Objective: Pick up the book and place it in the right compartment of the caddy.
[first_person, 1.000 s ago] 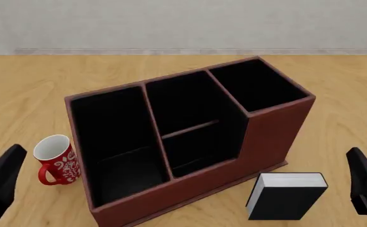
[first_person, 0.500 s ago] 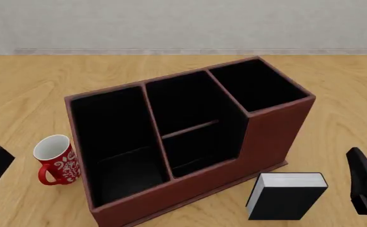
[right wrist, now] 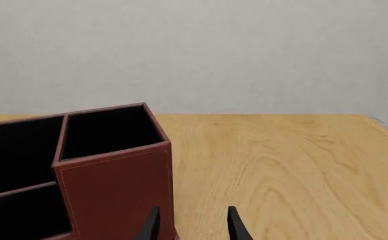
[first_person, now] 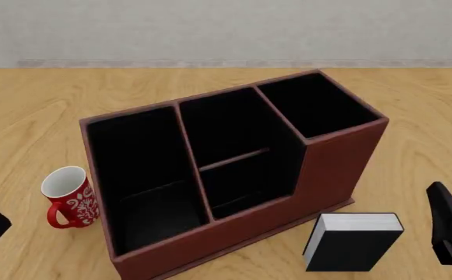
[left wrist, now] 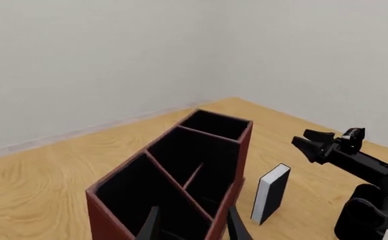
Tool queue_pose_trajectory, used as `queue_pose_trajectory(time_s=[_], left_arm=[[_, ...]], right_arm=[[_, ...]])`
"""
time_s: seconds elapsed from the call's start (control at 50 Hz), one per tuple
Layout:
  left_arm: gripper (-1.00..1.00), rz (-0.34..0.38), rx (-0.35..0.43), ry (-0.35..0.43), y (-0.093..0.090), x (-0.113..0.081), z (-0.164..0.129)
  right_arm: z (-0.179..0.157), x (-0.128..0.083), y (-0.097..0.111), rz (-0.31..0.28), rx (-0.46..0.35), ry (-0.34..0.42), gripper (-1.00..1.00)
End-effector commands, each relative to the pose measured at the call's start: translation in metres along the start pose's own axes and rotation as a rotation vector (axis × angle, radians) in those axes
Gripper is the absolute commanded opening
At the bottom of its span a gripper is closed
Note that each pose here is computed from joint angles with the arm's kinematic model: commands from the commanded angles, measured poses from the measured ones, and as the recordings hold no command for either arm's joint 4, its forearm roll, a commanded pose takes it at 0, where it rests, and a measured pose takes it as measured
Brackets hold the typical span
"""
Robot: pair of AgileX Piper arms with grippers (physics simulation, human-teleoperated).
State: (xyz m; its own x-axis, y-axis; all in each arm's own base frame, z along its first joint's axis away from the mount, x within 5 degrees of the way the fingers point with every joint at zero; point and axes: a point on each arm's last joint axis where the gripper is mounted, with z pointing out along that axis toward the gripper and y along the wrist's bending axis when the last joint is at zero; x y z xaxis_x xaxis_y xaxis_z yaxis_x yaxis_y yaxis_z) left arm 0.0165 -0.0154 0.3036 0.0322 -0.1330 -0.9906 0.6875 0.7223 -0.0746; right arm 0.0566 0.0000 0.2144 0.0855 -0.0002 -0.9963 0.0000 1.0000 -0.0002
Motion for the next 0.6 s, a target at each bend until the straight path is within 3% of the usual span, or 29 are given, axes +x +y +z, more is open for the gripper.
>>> queue_pose_trajectory(time_s=[0.02,0.6], left_arm=[[1.00,-0.003,0.096,0.019,-0.002,0.002,0.000],[1.00,0.029,0.329,0.071,-0.027,0.009,0.056]], right_arm=[[0.000,0.000,0.000,0.000,0.000,0.000,1.00],[0.000,0.000,0.000,0.000,0.000,0.000,1.00]])
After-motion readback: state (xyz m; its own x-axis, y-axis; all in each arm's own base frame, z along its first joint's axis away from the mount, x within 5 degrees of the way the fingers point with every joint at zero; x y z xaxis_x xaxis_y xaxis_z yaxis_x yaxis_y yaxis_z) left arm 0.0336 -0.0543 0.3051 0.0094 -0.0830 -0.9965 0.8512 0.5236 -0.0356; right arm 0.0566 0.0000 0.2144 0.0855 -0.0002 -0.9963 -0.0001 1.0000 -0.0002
